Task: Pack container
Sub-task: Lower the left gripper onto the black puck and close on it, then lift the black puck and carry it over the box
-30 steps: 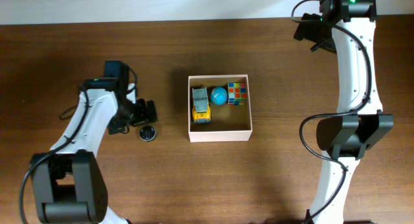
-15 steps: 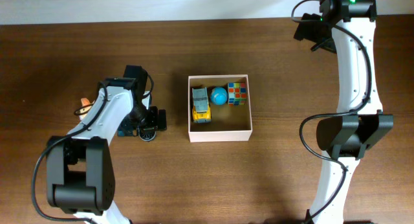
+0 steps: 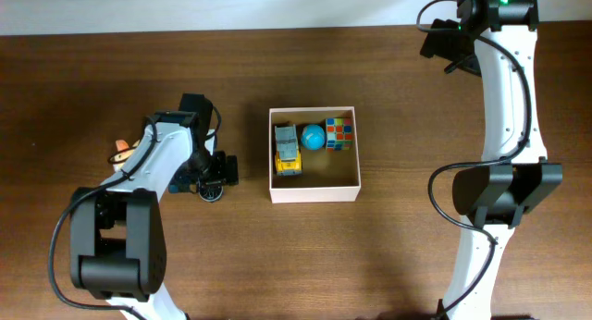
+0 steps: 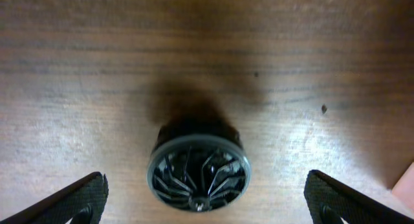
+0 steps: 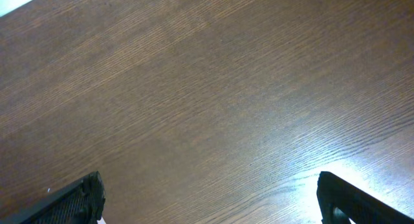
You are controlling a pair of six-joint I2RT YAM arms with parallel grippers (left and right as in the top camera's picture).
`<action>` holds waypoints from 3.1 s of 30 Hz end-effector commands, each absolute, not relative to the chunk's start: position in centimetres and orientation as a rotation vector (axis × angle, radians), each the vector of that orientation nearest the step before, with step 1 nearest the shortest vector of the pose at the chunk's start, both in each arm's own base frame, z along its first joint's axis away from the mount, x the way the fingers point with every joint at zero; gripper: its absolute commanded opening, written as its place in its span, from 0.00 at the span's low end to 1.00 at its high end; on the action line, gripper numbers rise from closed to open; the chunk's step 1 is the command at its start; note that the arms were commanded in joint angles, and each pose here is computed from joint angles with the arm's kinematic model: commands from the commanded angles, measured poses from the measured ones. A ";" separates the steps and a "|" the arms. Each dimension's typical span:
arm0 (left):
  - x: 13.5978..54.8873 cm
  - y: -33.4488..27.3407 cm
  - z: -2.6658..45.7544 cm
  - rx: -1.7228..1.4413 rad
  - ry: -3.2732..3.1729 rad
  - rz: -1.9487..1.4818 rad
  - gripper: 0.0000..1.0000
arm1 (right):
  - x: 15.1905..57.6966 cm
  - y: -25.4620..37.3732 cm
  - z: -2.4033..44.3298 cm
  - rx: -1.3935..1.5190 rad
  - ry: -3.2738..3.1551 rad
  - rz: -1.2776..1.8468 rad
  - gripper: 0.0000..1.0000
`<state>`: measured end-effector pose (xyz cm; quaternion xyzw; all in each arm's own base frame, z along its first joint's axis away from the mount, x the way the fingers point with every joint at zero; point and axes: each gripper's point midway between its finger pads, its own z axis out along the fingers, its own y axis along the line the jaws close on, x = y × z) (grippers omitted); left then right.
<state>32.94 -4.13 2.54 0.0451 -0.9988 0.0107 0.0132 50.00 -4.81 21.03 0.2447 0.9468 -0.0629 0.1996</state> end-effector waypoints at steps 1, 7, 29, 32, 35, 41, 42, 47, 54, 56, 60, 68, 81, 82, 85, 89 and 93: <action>32.4 -3.9 1.7 0.116 -3.097 0.019 0.99 | 49.9 -5.2 21.7 0.696 2.628 -0.187 0.99; 32.4 -4.0 1.5 0.118 -3.097 0.024 0.99 | 49.9 -5.2 21.7 0.696 2.628 -0.187 0.99; 31.8 -4.2 -0.9 0.157 -3.024 0.030 0.84 | 49.9 -5.2 21.7 0.696 2.628 -0.187 0.99; 31.8 -4.2 -0.9 0.157 -3.024 0.029 0.81 | 49.9 -5.2 21.7 0.696 2.628 -0.187 0.99; 31.8 -4.2 -0.9 0.157 -3.025 0.029 0.76 | 49.9 -5.2 21.7 0.696 2.628 -0.187 0.99; 31.9 -4.2 -0.9 0.192 -3.026 0.028 0.61 | 49.9 -5.2 21.7 0.696 2.628 -0.187 0.99; 31.9 -4.2 -0.9 0.198 -3.028 0.029 0.61 | 49.9 -5.2 21.7 0.696 2.628 -0.187 0.99; 32.1 -4.2 -0.9 0.238 -3.030 0.027 0.61 | 49.9 -5.2 21.7 0.696 2.628 -0.187 0.99; 32.0 -4.2 -0.9 0.260 -3.025 0.026 0.53 | 49.9 -5.2 21.7 0.696 2.627 -0.187 0.99; 32.0 -4.2 -0.9 0.260 -3.025 0.026 0.53 | 49.9 -5.2 21.7 0.696 2.627 -0.187 0.99; 32.1 -4.2 -0.6 0.260 -3.023 0.026 0.53 | 49.9 -5.2 21.7 0.696 2.628 -0.187 0.99; 35.2 -4.6 3.5 0.254 -3.079 0.043 0.53 | 49.9 -5.2 21.7 0.696 2.628 -0.187 0.99; 43.0 -9.0 14.4 0.104 -3.384 0.146 0.48 | 49.9 -5.2 21.7 0.696 2.628 -0.187 0.99; 43.5 -9.9 15.1 0.070 -3.415 0.154 0.48 | 49.9 -5.2 21.7 0.696 2.628 -0.187 0.99; 44.4 -12.8 16.5 -0.049 -3.489 0.179 0.48 | 49.9 -5.2 21.7 0.696 2.628 -0.187 0.99; 44.4 -17.3 17.3 -0.247 -3.537 0.216 0.49 | 49.9 -5.2 21.7 0.696 2.628 -0.187 0.99; 43.2 -20.8 17.4 -0.398 -3.544 0.206 0.48 | 49.9 -5.2 21.7 0.696 2.628 -0.187 0.99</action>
